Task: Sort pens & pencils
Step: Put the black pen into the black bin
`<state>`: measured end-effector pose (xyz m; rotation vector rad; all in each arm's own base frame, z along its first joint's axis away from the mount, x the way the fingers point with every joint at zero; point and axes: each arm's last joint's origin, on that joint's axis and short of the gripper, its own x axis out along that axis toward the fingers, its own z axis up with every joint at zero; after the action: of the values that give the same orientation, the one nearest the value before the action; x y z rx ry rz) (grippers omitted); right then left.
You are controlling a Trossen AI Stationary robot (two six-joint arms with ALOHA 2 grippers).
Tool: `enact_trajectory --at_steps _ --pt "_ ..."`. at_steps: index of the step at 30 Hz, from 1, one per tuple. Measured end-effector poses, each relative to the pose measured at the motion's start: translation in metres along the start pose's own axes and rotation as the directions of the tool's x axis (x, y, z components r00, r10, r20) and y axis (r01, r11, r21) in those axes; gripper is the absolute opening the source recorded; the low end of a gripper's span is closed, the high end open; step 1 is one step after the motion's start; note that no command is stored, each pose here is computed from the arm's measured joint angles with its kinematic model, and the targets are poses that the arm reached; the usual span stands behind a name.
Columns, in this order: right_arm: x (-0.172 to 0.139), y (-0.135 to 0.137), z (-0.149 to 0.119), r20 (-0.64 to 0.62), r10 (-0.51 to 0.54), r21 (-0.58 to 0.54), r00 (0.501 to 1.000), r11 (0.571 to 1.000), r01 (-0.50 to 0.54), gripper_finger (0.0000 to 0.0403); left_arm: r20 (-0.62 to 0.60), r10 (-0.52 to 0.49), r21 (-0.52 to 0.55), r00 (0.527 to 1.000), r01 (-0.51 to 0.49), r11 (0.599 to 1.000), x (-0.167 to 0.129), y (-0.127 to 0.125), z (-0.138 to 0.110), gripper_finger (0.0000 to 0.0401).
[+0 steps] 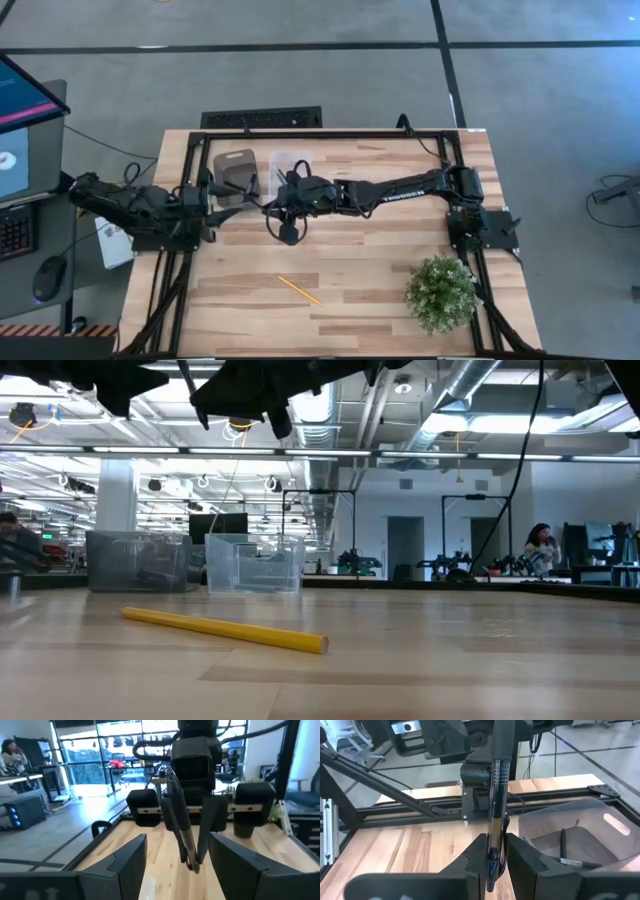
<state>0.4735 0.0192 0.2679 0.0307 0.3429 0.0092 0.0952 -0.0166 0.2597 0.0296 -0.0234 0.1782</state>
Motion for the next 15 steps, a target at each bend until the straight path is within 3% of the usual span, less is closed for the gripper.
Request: enact_trajectory --at_steps 9,15 --pt "0.0000 0.0037 0.0044 0.049 0.010 -0.003 0.999 1.000 -0.010 0.0084 0.048 -0.013 -0.096 0.999 0.018 0.995 0.0001 -0.0003 0.0050 0.0203" --pt "-0.0004 0.0052 0.0096 0.103 0.016 -0.019 0.995 1.000 -0.014 0.0084 0.065 -0.052 -0.104 0.997 0.059 0.993 0.0040 -0.0035 0.0070 0.0203"
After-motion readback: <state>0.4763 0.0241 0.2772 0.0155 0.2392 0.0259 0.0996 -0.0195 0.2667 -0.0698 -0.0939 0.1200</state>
